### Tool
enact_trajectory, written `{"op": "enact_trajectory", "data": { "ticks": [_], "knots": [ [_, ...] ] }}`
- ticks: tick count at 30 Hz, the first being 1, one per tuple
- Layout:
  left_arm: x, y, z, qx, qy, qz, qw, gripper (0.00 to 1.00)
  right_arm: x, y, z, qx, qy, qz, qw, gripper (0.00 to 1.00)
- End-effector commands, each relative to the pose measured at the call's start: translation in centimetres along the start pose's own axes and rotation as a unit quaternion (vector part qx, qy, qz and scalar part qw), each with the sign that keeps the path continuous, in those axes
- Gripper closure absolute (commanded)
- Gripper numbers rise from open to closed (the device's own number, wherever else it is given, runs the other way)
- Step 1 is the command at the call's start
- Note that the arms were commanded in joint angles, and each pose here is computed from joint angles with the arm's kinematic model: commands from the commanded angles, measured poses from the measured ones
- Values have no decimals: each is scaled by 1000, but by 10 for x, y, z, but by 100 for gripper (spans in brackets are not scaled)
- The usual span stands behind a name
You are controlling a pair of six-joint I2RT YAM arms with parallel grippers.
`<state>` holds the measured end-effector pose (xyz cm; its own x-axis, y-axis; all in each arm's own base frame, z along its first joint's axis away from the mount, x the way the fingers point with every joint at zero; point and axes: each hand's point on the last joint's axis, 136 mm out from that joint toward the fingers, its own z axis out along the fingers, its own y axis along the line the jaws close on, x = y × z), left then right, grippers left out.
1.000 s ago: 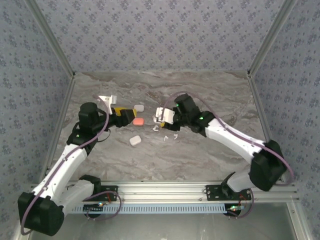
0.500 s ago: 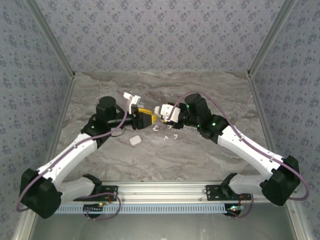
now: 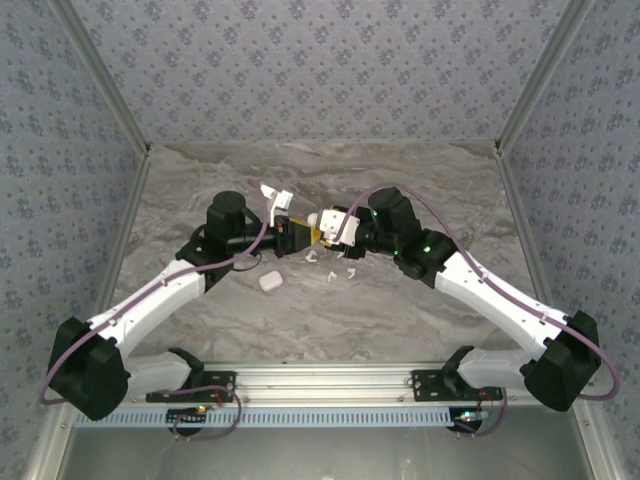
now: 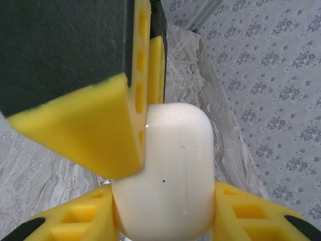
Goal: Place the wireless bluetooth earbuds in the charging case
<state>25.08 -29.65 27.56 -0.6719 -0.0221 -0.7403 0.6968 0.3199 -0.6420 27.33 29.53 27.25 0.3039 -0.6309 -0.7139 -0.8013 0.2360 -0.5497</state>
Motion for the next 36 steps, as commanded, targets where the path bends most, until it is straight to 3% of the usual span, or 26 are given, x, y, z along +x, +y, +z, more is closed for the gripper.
{"op": "enact_trajectory", "data": {
  "ticks": [1,6,11,19,36],
  "knots": [
    [-21,-23,-1,33,-20,37,999,75,-15,-7,-4,8,-15,8,1000,55],
    [-22,-20,-3,21,-35,50,998,79,-15,-11,-18,-5,-16,55,998,31],
    [-25,-18,-6,3,-71,100,993,89,-20,-22,-50,-26,-78,171,982,15],
    [-22,-26,-6,-2,-102,192,976,97,-5,-38,-65,-32,-124,323,938,12],
    [-10,-34,1,21,-86,228,970,100,4,-49,-36,-36,-100,354,929,15]
  ]
}}
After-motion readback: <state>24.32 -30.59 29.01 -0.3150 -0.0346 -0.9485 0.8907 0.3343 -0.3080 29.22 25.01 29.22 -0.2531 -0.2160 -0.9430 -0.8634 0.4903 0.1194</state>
